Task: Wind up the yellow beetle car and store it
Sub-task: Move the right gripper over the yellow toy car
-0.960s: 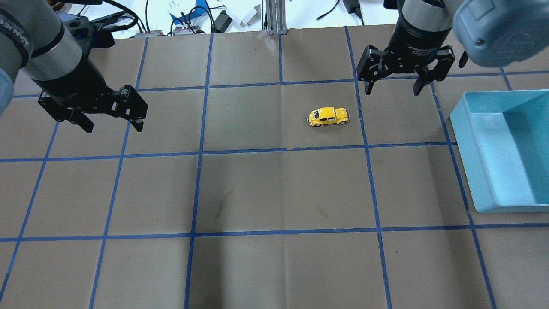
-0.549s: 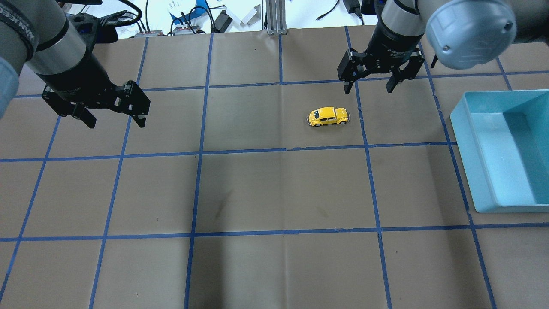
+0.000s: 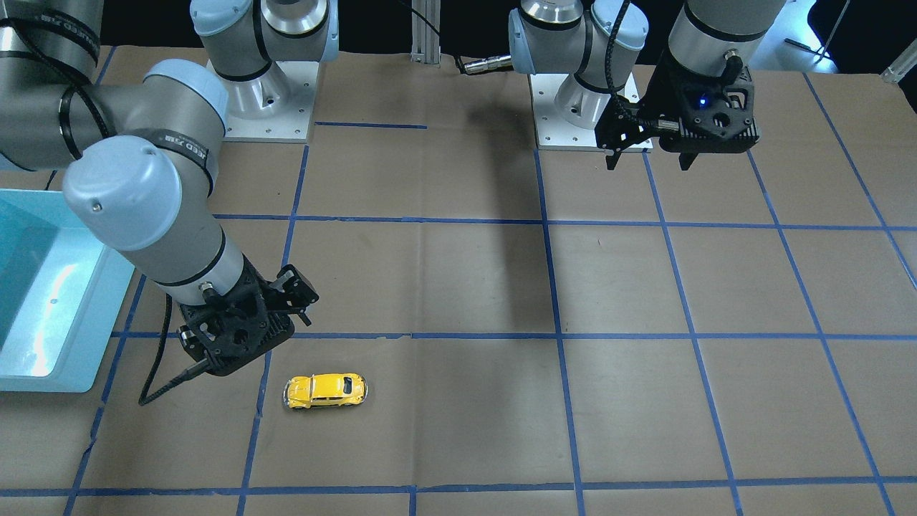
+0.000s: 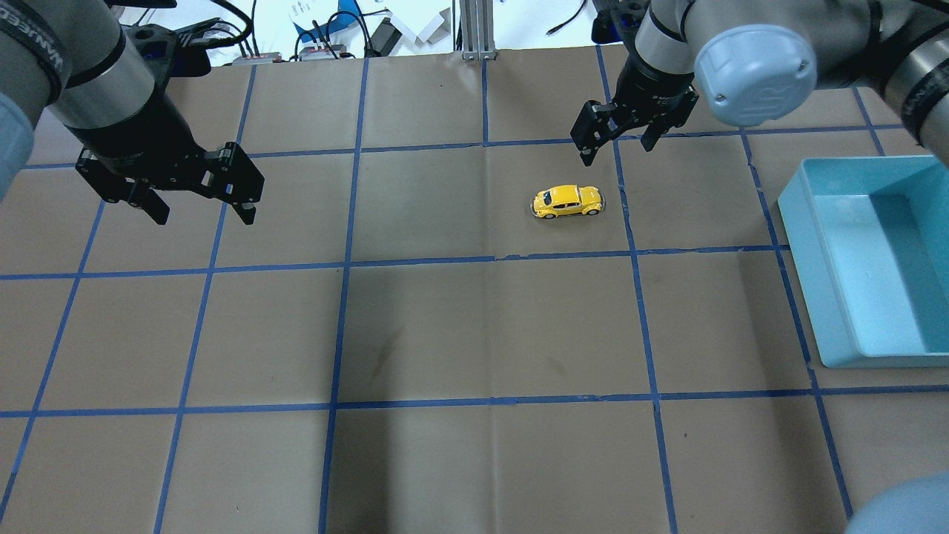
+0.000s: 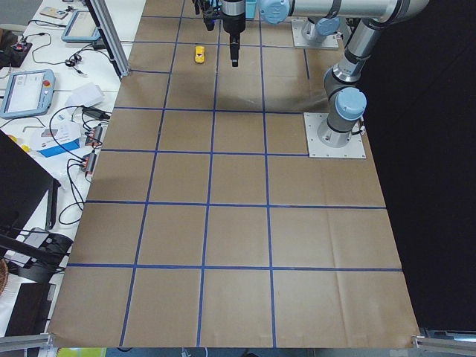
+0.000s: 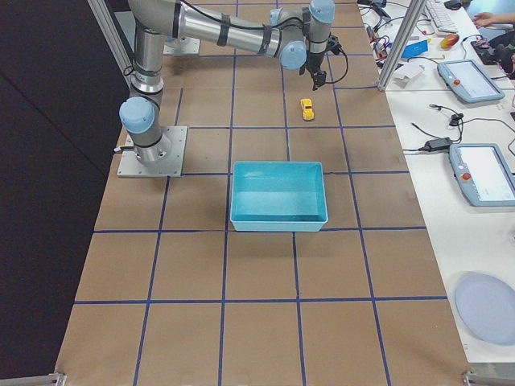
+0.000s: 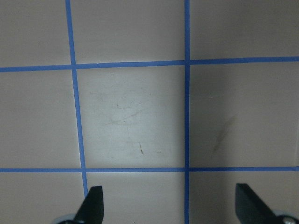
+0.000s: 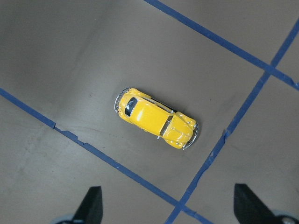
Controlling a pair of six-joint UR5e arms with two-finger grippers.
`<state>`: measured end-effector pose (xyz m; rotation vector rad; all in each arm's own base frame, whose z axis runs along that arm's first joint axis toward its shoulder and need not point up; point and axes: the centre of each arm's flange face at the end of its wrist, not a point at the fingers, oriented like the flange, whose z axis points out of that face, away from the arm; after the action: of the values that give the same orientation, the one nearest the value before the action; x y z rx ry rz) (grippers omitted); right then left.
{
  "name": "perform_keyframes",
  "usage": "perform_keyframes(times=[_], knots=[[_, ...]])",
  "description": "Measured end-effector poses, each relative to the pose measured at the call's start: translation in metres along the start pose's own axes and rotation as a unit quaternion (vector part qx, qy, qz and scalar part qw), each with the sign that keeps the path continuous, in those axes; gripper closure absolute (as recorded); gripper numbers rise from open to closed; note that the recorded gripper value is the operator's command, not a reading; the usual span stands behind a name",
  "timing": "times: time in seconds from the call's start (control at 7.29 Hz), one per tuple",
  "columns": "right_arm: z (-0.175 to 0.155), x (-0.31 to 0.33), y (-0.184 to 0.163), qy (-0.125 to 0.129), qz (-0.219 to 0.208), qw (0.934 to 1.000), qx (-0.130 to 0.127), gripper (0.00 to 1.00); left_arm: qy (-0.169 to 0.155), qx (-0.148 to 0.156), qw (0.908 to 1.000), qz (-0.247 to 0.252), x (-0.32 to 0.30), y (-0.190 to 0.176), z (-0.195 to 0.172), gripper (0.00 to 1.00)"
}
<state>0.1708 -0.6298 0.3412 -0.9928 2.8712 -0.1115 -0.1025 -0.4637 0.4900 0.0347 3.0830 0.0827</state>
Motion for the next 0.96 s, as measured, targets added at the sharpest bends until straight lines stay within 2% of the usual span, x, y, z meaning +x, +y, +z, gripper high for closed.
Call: perform_keyframes(times=[0.14,0.27,0.41,0.55,0.82,0.96], knots=[[0.015,0.004,-0.002,-0.003,-0.079,0.9969,-0.006,0.05,0.0,-0.004,1.0,0.001,0.0,0.001,0.001,0.01],[0.028,0.007,-0.004,-0.01,-0.162,0.9866,-0.012,0.02,0.0,-0.006,1.0,0.001,0.001,0.001,0.001,0.01],[0.043,0.011,-0.006,-0.018,-0.243,0.9697,-0.018,0.01,0.0,-0.007,1.0,0.002,0.001,0.001,0.001,0.01],[0.06,0.014,-0.01,-0.028,-0.296,0.9545,-0.022,0.0,0.0,-0.008,1.0,0.002,0.001,0.002,0.001,0.01],[0.09,0.004,-0.022,-0.037,-0.356,0.9334,-0.028,0.0,0.0,-0.011,0.9999,0.002,0.001,0.003,0.001,0.01],[0.102,-0.003,-0.025,-0.04,-0.393,0.9181,-0.037,0.01,0.0,-0.01,0.9999,0.002,0.001,0.004,0.001,0.01]])
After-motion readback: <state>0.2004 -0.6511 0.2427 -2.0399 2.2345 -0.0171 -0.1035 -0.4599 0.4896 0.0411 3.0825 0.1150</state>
